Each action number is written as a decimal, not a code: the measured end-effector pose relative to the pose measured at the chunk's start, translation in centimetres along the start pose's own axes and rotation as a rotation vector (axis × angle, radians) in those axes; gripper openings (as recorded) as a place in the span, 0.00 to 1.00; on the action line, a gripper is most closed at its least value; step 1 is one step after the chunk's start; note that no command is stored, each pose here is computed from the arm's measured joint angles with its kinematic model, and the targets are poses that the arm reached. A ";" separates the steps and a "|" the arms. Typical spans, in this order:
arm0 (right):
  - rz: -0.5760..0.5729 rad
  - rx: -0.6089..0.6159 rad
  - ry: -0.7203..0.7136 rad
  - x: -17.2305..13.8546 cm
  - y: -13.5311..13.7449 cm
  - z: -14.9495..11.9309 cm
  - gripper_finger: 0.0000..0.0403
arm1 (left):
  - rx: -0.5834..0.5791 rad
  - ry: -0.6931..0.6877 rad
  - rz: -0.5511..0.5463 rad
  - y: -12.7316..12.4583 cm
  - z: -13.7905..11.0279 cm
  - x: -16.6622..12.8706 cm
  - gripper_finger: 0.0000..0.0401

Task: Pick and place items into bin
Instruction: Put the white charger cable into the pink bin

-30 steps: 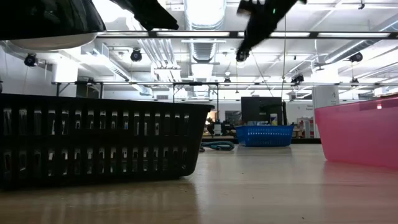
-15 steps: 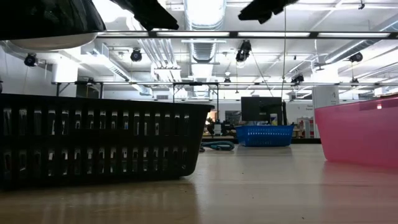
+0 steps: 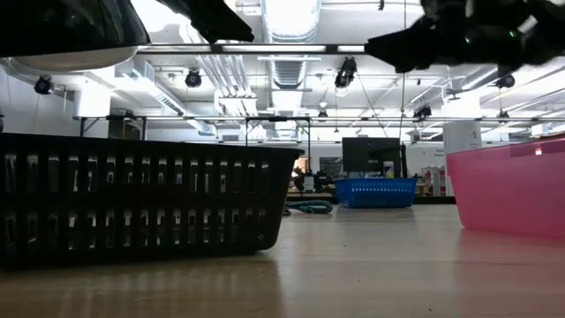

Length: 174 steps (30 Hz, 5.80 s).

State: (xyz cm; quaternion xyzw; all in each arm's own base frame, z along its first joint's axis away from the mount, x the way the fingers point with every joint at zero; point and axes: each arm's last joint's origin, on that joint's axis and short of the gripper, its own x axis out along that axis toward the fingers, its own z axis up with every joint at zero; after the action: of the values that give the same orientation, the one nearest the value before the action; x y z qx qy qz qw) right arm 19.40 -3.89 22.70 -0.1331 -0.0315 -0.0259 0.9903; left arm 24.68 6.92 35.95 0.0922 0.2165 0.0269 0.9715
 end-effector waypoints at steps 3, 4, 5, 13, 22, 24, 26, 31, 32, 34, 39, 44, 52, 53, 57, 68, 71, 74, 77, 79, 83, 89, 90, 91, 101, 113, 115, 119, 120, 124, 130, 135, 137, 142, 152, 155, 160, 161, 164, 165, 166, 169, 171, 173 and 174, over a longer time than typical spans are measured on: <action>-0.010 -0.048 -0.039 -0.8 0.4 -1.1 0.33 | -0.001 0.002 0.000 0.0 0.0 0.1 0.30; -0.010 -0.057 -0.035 -1.0 0.5 -1.4 0.33 | -0.001 0.004 -0.001 0.0 -0.1 0.2 0.30; -0.007 -0.067 -0.026 -1.1 0.7 -1.7 0.33 | -0.001 0.006 -0.002 0.0 -0.1 0.4 0.30; 0.009 -0.018 0.023 -1.4 1.0 -2.9 0.33 | 0.001 0.011 -0.003 0.5 -0.5 3.3 0.30; 0.008 -0.046 0.023 -1.4 1.0 -2.9 0.33 | -0.049 0.192 0.210 1.3 -2.3 6.4 0.30; 0.009 -0.048 0.025 -1.4 1.0 -2.9 0.33 | -0.095 0.250 0.271 1.6 -3.0 6.6 0.30; 0.008 -0.053 0.027 -1.4 1.0 -3.0 0.33 | -0.149 0.293 0.281 1.9 -3.6 6.7 0.30; 0.007 -0.060 0.027 -1.4 1.0 -3.0 0.33 | -0.283 0.395 0.292 2.2 -5.0 6.7 0.30; 0.008 -0.060 0.027 -1.4 1.0 -3.0 0.33 | -0.308 0.415 0.295 2.3 -5.3 6.8 0.30; 0.007 -0.060 0.027 -1.4 1.0 -3.0 0.33 | -0.354 0.442 0.302 2.5 -5.8 7.0 0.30; 0.007 -0.060 0.027 -1.4 1.0 -3.0 0.33 | -0.443 0.521 0.252 3.1 -7.4 8.2 0.30; 0.007 -0.060 0.027 -1.4 1.0 -3.0 0.33 | -0.495 0.646 0.229 3.9 -8.3 10.1 0.30; 0.007 -0.059 0.027 -1.4 1.0 -3.0 0.33 | -0.503 0.808 0.202 4.5 -8.9 12.6 0.30; 0.008 -0.058 0.029 -1.4 1.0 -3.0 0.33 | -0.503 0.823 0.199 4.5 -9.0 12.8 0.30; 0.013 -0.056 0.045 -1.5 1.0 -3.2 0.33 | -0.503 0.838 0.196 4.7 -9.1 13.5 0.30; 0.014 -0.060 0.050 -1.5 1.1 -3.2 0.33 | -0.511 0.901 0.187 4.5 -10.8 15.0 0.30; 0.014 -0.060 0.050 -1.5 1.1 -3.2 0.33 | -0.512 0.918 0.184 4.4 -11.3 15.4 0.30; 0.014 -0.060 0.051 -1.5 1.1 -3.2 0.33 | -0.513 0.935 0.181 4.4 -11.8 15.9 0.30; 0.014 -0.060 0.051 -1.5 1.1 -3.2 0.33 | -0.515 0.958 0.176 4.3 -12.5 16.5 0.30; 0.014 -0.061 0.051 -1.5 1.1 -3.2 0.33 | -0.515 0.972 0.174 4.3 -12.8 16.7 0.30; 0.014 -0.061 0.051 -1.5 1.1 -3.2 0.33 | -0.516 0.984 0.172 4.2 -13.2 16.9 0.30; 0.014 -0.063 0.051 -1.5 1.1 -3.2 0.33 | -0.492 0.984 0.158 4.2 -13.2 16.9 0.30; 0.014 -0.063 0.051 -1.5 1.1 -3.2 0.33 | -0.488 0.984 0.156 4.2 -13.2 16.9 0.30; 0.014 -0.062 0.051 -1.5 1.1 -3.2 0.33 | -0.487 0.984 0.156 4.2 -13.2 16.9 0.30; 0.014 -0.061 0.051 -1.5 1.1 -3.2 0.33 | -0.497 1.017 0.150 4.1 -14.1 17.6 0.30; 0.015 -0.062 0.055 -1.5 1.1 -3.3 0.33 | -0.489 1.030 0.143 4.1 -14.5 17.9 0.24; 0.015 -0.062 0.055 -1.5 1.1 -3.3 0.33 | -0.489 1.031 0.143 4.1 -14.5 17.9 0.20; 0.015 -0.062 0.055 -1.5 1.1 -3.2 0.33 | -0.435 1.034 0.083 4.0 -14.6 17.8 0.08; 0.015 -0.061 0.055 -1.5 1.1 -3.3 0.33 | -0.402 1.038 0.061 3.9 -14.6 17.8 0.05; 0.015 -0.059 0.055 -1.5 1.1 -3.2 0.33 | -0.367 1.042 0.034 3.9 -14.6 17.8 0.03; 0.015 -0.059 0.054 -1.5 1.1 -3.2 0.33 | -0.343 1.083 0.004 4.0 -13.9 17.1 0.01; 0.015 -0.054 0.054 -1.5 1.1 -3.2 0.33 | -0.319 1.048 0.002 4.2 -12.4 16.3 0.01; 0.015 -0.054 0.054 -1.5 1.1 -3.2 0.33 | -0.299 1.034 -0.005 4.3 -11.8 15.9 0.01; 0.015 -0.051 0.055 -1.5 1.1 -3.3 0.33 | -0.277 0.887 -0.043 4.6 -9.0 14.6 0.01; 0.019 -0.056 0.067 -1.5 1.1 -3.4 0.33 | -0.137 0.307 -0.244 4.6 -2.7 13.0 0.01; 0.019 -0.058 0.069 -1.5 1.1 -3.4 0.33 | -0.045 0.125 -0.265 4.5 -0.8 13.2 0.01; 0.023 -0.127 0.109 -1.5 1.2 -3.8 0.35 | 0.153 -0.188 -0.244 4.0 2.2 14.0 0.01; 0.000 -0.130 0.117 -1.5 1.1 -3.8 0.36 | 0.174 -0.234 -0.251 3.9 2.5 14.1 0.01; -0.137 -0.136 0.155 -1.5 0.7 -3.8 0.40 | 0.200 -0.296 -0.279 3.8 2.9 14.2 0.01; -0.189 -0.140 0.173 -1.6 0.5 -3.8 0.42 | 0.206 -0.303 -0.279 3.8 3.0 14.2 0.01; -0.237 -0.144 0.189 -1.6 0.4 -3.9 0.43 | 0.212 -0.306 -0.278 3.8 3.0 14.2 0.01; -0.307 -0.141 0.183 -1.6 0.1 -3.7 0.49 | 0.218 -0.306 -0.278 3.8 3.0 14.2 0.01; -0.291 -0.141 0.136 -1.6 0.1 -3.3 0.52 | 0.218 -0.302 -0.279 3.7 2.8 14.3 0.01; -0.258 -0.143 0.083 -1.5 0.2 -2.9 0.54 | 0.220 -0.301 -0.280 3.7 2.8 14.3 0.01; -0.243 -0.143 0.063 -1.5 0.2 -2.7 0.55 | 0.220 -0.302 -0.280 3.7 2.8 14.3 0.01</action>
State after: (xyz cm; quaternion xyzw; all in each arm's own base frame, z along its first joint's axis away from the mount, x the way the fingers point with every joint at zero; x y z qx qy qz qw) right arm 18.04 -4.37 19.92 -0.1979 -0.0144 -0.1519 0.9683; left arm 38.77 11.40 33.16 0.1698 0.0812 -0.1460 0.9712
